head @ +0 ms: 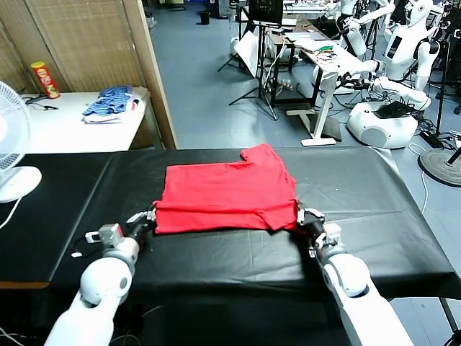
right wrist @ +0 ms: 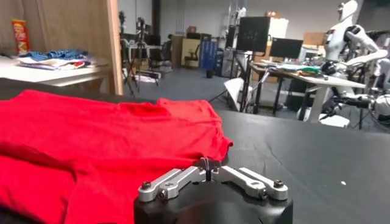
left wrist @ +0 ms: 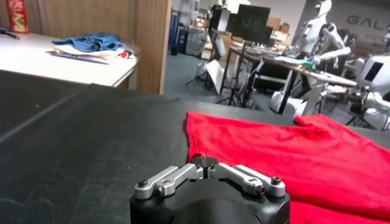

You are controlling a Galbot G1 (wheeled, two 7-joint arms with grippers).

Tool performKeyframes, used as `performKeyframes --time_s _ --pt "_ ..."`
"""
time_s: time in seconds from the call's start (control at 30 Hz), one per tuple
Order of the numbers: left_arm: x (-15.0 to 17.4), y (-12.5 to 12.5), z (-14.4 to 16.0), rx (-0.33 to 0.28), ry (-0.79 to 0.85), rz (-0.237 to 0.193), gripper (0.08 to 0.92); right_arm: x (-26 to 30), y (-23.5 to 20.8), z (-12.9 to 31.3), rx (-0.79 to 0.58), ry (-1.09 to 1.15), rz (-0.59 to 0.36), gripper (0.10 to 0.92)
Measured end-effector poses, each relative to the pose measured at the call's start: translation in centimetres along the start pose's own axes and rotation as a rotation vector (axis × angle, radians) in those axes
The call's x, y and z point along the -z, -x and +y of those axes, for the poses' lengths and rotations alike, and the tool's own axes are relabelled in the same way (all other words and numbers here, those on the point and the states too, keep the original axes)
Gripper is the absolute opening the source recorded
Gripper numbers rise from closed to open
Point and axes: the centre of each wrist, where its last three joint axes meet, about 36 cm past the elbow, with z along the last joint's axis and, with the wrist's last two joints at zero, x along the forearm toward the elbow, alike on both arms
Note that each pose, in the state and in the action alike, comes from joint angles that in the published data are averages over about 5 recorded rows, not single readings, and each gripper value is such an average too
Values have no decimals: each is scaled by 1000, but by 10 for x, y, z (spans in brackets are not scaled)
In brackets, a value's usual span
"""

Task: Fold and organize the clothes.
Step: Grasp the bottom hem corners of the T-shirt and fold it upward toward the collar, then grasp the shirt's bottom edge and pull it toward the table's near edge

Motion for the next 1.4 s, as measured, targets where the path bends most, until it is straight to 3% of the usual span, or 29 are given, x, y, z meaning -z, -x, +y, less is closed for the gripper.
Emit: performKeyframes --time_s 0.13,0.23,0.37,0.5,0.63,0.73,0.87,0.93,1.03,1.2,1.4 --pt "-3 -6 2 6 16 4 501 2 -27 3 10 -26 2 711" --pt "-4 -13 3 5 23 10 662 -4 -40 9 15 -39 20 785" --pt "-9 -23 3 0 23 31 783 -13 -47 14 17 -40 43 779" --pt "-16 -28 4 -13 0 65 797 -18 -46 18 15 -42 54 608" --pt "-22 -29 6 -26 -29 95 733 -23 -44 19 13 -48 67 390" --pt "-26 -27 8 -26 -39 112 593 -25 -43 20 10 -48 74 241" --pt "-28 -26 10 -24 -42 128 375 -23 -48 21 -18 -33 106 127" --pt "-28 -27 10 -19 -33 132 257 -18 -52 21 -38 -18 133 122" --pt "-29 -30 10 0 2 136 147 -9 -64 21 -58 3 176 123" --pt "-27 -45 7 24 69 146 126 4 -94 26 -74 14 229 123" --pt "-24 -77 1 -1 119 167 126 11 -128 42 -85 22 274 123"
